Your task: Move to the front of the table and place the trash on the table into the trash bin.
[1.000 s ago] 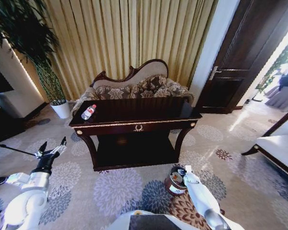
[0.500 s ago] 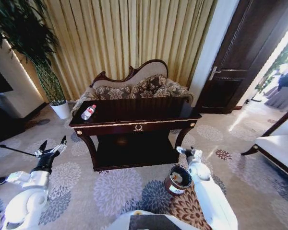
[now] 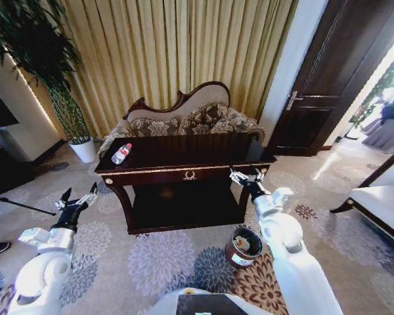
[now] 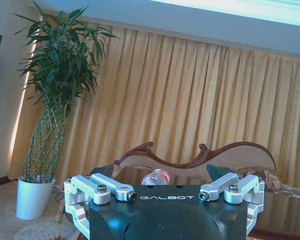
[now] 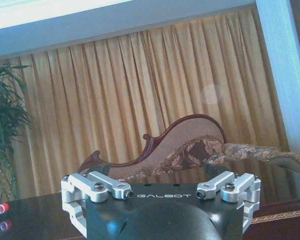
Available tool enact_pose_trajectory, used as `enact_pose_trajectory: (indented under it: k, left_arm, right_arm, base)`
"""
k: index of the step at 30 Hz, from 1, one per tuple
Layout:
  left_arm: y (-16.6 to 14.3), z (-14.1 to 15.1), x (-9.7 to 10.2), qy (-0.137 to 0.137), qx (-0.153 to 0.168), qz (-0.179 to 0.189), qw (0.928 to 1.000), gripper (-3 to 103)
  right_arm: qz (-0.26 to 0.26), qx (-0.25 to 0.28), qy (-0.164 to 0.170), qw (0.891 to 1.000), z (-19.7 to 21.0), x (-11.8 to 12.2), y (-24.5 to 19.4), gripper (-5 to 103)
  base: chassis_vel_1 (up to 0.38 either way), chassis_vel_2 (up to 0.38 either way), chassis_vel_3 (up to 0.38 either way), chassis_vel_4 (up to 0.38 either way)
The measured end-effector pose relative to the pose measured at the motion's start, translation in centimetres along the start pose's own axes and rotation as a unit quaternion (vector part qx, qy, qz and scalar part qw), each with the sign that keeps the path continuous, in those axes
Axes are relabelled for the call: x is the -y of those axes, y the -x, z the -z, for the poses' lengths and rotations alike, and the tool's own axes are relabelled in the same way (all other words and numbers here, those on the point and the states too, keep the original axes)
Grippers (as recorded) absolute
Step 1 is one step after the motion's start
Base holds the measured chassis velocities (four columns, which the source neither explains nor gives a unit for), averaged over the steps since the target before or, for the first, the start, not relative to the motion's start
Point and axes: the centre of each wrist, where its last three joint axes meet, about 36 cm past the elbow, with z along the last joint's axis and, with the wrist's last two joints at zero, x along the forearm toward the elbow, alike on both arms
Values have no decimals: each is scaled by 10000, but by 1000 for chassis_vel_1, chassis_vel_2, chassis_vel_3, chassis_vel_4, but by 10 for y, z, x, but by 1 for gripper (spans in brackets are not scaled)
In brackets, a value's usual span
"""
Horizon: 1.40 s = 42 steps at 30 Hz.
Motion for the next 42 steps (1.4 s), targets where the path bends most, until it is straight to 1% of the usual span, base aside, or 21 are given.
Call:
enact_pose_trajectory:
  k: [3,5,6,9,11,13,25,30,42]
  left_arm:
    - [0,5,3,20,-42,18,10000,100]
    - [0,15,6,87,-123,63,9999,100]
    - [0,15,6,87,-123,63,9999,100]
    - [-1,27,9,189,-165,144,9996,100]
    - [-2,29,9,205,-183,157,9995,100]
    - [-2,31,9,236,-267,226,9991,100]
    - [-1,33,12,243,-310,199,9990,100]
    - [-1,31,14,223,-318,177,9991,100]
    - [-3,28,12,197,-340,217,9990,100]
  right_arm:
    - [-7,3,-9,10000,0,0,0,100]
    - [-22,-33,-18,10000,-4,-1,1,100]
    - [-22,-33,-18,10000,-4,-1,1,100]
    - [-26,-58,6,10000,-8,-3,2,100]
    - [-29,-66,5,10000,-9,-3,2,100]
    - [-56,-75,-16,10000,-11,-2,3,100]
    - [-46,-23,-100,9999,-11,-4,1,100]
    - [-104,-59,-227,9997,-16,-4,-1,100]
    - [-81,-55,-245,9997,-15,-6,-5,100]
  base:
    - [0,0,0,0]
    - [0,0,0,0]
    - [0,0,0,0]
    - [0,0,0,0]
    - [0,0,0,0]
    - [0,0,0,0]
    - [-43,47,44,-48]
    - [-125,118,129,-113]
    - [-129,141,134,-142]
